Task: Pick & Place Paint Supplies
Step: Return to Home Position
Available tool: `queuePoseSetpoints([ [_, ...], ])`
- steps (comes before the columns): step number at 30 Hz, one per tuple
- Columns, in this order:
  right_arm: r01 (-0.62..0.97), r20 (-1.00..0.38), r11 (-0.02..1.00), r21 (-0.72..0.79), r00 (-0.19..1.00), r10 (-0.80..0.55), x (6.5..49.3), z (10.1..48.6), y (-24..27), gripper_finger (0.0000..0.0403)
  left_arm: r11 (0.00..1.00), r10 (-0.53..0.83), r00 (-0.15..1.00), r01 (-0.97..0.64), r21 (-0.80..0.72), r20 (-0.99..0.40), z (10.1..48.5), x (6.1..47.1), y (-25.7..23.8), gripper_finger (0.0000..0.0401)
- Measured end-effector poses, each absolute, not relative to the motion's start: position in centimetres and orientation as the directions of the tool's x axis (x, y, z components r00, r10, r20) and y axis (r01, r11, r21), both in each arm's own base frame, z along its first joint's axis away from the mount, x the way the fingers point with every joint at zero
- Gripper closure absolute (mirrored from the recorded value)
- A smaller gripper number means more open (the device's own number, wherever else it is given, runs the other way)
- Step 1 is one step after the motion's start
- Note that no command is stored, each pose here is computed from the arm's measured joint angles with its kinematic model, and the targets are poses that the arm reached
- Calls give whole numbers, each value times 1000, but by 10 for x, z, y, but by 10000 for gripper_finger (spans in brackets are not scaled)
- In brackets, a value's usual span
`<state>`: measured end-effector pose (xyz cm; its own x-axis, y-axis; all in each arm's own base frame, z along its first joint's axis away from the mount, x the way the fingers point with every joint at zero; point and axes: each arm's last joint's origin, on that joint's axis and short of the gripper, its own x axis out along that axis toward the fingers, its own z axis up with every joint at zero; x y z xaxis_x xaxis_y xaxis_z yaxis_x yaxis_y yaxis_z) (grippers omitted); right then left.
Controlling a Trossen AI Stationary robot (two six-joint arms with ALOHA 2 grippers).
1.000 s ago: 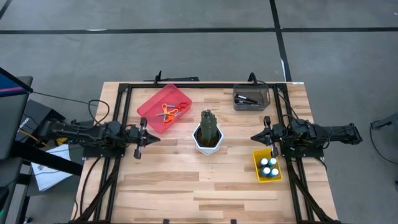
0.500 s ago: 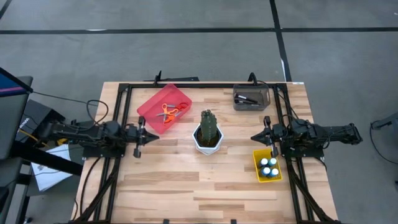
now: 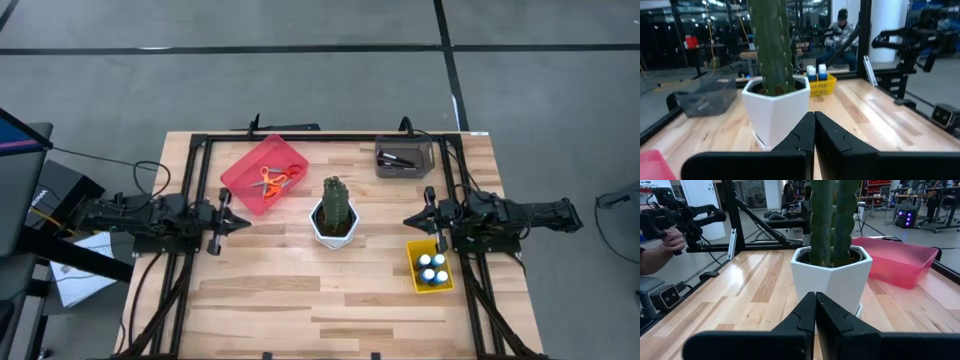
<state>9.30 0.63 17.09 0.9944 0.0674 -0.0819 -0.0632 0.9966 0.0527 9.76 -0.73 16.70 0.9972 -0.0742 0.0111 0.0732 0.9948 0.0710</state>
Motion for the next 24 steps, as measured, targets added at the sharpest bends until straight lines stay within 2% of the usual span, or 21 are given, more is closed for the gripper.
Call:
queuePoseSetpoints([
  [24, -63, -81, 997, 53, 994, 67, 93, 171, 6, 396, 995, -74, 997, 74, 71, -4, 166, 98, -7, 401],
])
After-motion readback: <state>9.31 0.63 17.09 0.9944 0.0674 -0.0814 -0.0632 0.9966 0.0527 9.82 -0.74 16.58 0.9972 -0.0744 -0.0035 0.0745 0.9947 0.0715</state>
